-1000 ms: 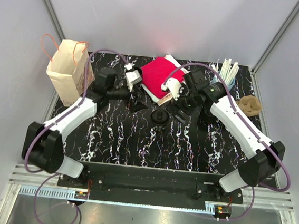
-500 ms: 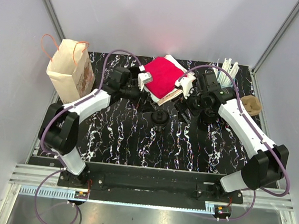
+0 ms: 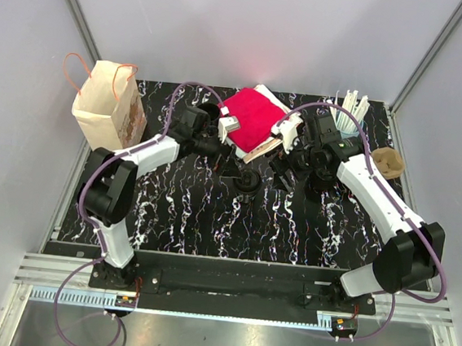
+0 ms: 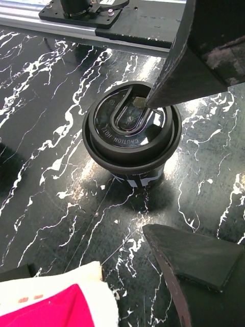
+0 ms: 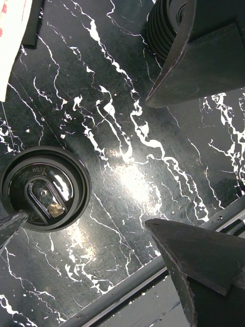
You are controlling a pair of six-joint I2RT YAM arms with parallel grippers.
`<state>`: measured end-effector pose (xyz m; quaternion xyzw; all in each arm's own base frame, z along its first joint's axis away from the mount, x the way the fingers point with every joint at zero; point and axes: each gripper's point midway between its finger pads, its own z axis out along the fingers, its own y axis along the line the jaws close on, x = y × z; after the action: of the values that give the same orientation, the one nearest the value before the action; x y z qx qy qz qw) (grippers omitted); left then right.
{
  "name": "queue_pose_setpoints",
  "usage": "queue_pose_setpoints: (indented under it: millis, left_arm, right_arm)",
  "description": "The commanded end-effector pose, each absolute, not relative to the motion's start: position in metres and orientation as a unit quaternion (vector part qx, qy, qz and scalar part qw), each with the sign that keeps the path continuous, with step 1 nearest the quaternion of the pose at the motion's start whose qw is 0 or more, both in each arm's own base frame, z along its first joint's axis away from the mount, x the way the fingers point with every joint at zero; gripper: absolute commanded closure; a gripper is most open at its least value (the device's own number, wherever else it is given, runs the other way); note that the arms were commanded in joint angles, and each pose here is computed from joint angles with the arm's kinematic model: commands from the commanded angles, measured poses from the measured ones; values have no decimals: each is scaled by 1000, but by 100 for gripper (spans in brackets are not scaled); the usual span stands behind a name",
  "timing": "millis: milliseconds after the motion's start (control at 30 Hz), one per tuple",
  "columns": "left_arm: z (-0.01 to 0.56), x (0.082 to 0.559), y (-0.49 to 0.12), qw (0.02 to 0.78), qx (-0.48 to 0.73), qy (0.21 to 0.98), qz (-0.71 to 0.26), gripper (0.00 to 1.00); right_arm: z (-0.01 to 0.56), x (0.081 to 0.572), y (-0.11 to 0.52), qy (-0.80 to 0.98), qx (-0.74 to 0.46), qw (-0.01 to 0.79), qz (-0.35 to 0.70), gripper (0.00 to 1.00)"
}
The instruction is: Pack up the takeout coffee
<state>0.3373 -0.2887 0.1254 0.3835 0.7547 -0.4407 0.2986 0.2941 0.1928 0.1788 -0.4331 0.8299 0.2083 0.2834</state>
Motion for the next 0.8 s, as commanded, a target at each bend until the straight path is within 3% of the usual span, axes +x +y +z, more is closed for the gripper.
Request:
queue_pose_setpoints:
  millis: [0,400,767]
  left_arm:
    - [141,343,-300,311,397,731,-460,1]
    - [132,339,-305,293,394,731,-474,1]
    - [123,337,-307,285,391,735,-475,1]
  right_arm:
    - [194,294,197,816,-432,310,225,6]
    - [183,299,215,819,-407,293,279,12]
    - [160,307,231,829,-352,232,369,34]
